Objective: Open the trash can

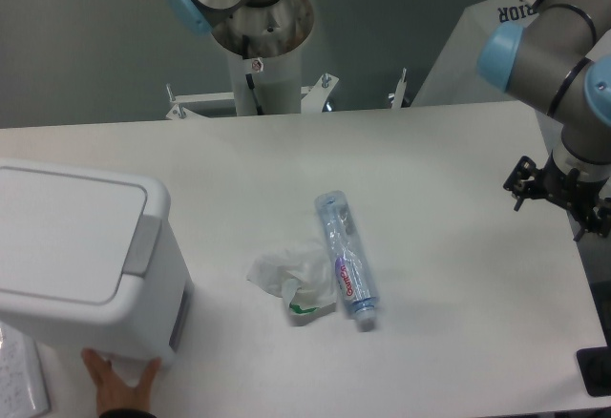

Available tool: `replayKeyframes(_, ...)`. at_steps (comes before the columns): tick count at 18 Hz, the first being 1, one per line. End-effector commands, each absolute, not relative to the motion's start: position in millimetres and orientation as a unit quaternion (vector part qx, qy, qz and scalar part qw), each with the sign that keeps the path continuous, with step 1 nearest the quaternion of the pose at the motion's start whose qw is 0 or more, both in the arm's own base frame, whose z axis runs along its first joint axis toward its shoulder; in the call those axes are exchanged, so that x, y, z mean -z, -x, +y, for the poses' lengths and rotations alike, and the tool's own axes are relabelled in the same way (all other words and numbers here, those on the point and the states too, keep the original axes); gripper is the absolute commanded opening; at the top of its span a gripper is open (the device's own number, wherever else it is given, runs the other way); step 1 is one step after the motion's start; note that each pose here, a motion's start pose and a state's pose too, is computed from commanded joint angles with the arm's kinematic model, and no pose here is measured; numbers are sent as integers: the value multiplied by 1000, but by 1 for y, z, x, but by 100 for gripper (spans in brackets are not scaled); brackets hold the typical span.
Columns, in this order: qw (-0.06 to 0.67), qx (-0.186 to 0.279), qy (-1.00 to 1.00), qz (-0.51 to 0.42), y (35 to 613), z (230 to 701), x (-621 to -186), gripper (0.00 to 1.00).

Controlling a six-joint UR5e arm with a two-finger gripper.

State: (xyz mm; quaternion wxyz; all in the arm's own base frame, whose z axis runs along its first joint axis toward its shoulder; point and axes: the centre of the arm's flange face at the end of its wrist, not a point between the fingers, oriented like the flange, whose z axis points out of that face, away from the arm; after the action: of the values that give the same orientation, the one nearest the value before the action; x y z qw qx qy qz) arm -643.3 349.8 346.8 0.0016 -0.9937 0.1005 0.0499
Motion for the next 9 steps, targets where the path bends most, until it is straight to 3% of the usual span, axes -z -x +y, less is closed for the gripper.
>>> replayKeyframes(7,8,-34,994,101,633,349,-333,100)
replayKeyframes(9,24,-47,993,102,627,350,-355,100)
